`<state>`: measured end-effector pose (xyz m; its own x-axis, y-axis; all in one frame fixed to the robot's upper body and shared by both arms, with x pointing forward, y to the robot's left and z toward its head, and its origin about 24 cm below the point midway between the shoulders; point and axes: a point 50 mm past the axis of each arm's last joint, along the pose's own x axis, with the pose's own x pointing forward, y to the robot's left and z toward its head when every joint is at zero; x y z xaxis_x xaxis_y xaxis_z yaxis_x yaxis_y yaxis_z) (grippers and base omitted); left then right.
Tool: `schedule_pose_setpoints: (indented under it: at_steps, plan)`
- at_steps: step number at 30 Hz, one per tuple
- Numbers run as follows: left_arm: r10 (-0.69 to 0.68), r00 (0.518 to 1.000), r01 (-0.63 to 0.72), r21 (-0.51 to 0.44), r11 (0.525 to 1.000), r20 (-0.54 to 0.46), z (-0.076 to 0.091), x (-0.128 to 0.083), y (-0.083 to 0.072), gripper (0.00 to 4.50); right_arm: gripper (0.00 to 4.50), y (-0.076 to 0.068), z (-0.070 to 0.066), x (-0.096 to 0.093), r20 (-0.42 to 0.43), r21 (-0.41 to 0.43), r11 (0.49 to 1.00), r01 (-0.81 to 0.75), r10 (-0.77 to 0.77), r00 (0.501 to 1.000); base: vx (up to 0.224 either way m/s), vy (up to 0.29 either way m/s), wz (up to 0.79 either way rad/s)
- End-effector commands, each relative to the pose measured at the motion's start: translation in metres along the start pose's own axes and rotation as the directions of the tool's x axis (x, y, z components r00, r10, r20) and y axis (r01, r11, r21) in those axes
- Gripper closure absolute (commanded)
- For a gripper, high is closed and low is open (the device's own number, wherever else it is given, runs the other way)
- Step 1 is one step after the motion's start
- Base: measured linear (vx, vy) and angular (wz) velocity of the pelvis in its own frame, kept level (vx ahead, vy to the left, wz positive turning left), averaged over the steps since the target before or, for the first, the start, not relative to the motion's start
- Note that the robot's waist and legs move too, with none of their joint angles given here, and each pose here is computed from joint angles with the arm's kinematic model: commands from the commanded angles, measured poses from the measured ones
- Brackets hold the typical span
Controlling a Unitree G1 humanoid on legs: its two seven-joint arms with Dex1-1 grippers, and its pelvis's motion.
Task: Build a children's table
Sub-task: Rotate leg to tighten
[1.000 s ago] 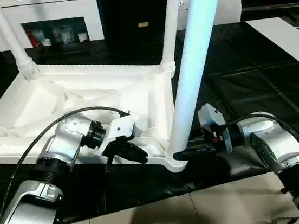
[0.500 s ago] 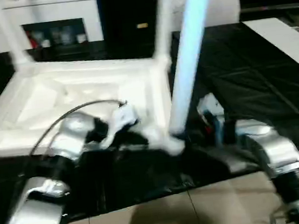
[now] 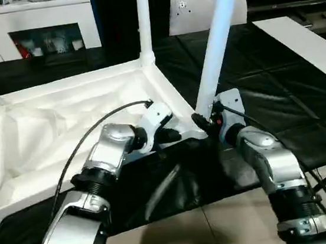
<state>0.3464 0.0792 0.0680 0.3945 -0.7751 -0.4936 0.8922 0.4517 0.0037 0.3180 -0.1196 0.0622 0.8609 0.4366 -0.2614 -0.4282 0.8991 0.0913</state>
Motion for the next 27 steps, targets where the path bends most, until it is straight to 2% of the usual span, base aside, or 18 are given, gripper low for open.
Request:
schedule_pose_setpoints:
  at_steps: [1,3,6,8,9,11,14,17,18,19,20,23,25,27]
  plan:
    - [-0.027,0.993,0.019,0.072,0.997,0.116,0.027,0.009,-0.011,4.50,1.49,0.061,0.004,0.009,0.020,-0.015,0.945,-0.328,0.328,0.944,0.000,0.000,0.00]
    - [-0.051,0.991,0.038,0.101,0.994,0.122,0.025,0.005,-0.010,4.50,1.36,0.056,0.004,0.007,0.022,-0.037,0.944,-0.327,0.328,0.945,0.000,0.000,0.00]
    - [-0.105,0.990,0.090,0.156,0.984,0.090,0.013,-0.005,-0.007,4.50,1.13,0.040,0.006,-0.001,0.035,-0.111,0.935,-0.336,0.342,0.939,0.000,0.000,0.00]
    - [-0.140,0.987,0.123,0.181,0.976,0.080,0.010,-0.010,-0.007,4.50,0.87,0.032,0.007,-0.006,0.033,-0.151,0.920,-0.361,0.370,0.929,0.000,0.000,0.00]
    - [-0.205,0.976,0.186,0.216,0.959,0.069,0.007,-0.017,-0.006,4.50,0.87,0.021,0.008,-0.013,0.018,-0.193,0.893,-0.407,0.418,0.908,0.000,0.000,0.00]
    - [-0.255,0.965,0.233,0.241,0.942,0.061,0.006,-0.022,-0.007,4.50,0.55,0.015,0.010,-0.017,0.011,-0.217,0.876,-0.431,0.444,0.896,0.000,0.000,0.00]
    - [-0.306,0.952,0.289,0.261,0.921,0.024,0.002,-0.027,-0.007,4.50,0.42,0.007,0.013,-0.020,0.007,-0.243,0.860,-0.449,0.464,0.886,0.000,0.000,0.00]
    - [-0.368,0.928,0.366,0.299,0.881,-0.053,-0.005,-0.035,-0.005,4.50,0.11,0.001,0.013,-0.026,-0.042,-0.278,0.798,-0.535,0.547,0.836,0.000,0.000,0.00]
    - [-0.368,0.928,0.366,0.299,0.881,-0.053,-0.005,-0.035,-0.005,4.50,0.05,0.001,0.013,-0.026,-0.042,-0.278,0.798,-0.535,0.547,0.836,0.000,0.000,0.00]
    - [-0.398,0.912,0.408,0.316,0.857,-0.097,-0.008,-0.040,-0.003,4.50,0.05,-0.001,0.011,-0.032,-0.088,-0.296,0.739,-0.605,0.609,0.788,0.000,0.000,0.00]
    - [-0.411,0.904,0.427,0.324,0.845,-0.118,-0.009,-0.043,-0.002,4.50,0.05,-0.002,0.010,-0.034,-0.108,-0.298,0.712,-0.636,0.637,0.763,0.000,0.000,0.00]
    - [-0.431,0.890,0.455,0.331,0.827,-0.146,-0.010,-0.047,0.000,4.50,0.05,-0.004,0.009,-0.037,-0.135,-0.300,0.670,-0.679,0.675,0.725,0.000,0.000,0.00]
    - [-0.455,0.874,0.487,0.337,0.806,-0.173,-0.011,-0.052,0.001,4.50,0.05,-0.005,0.009,-0.040,-0.161,-0.288,0.626,-0.725,0.715,0.681,0.000,0.000,0.00]
    - [-0.471,0.861,0.509,0.340,0.791,-0.193,-0.012,-0.056,0.002,4.50,0.33,-0.007,0.008,-0.042,-0.189,-0.276,0.590,-0.759,0.741,0.644,0.000,0.000,0.00]
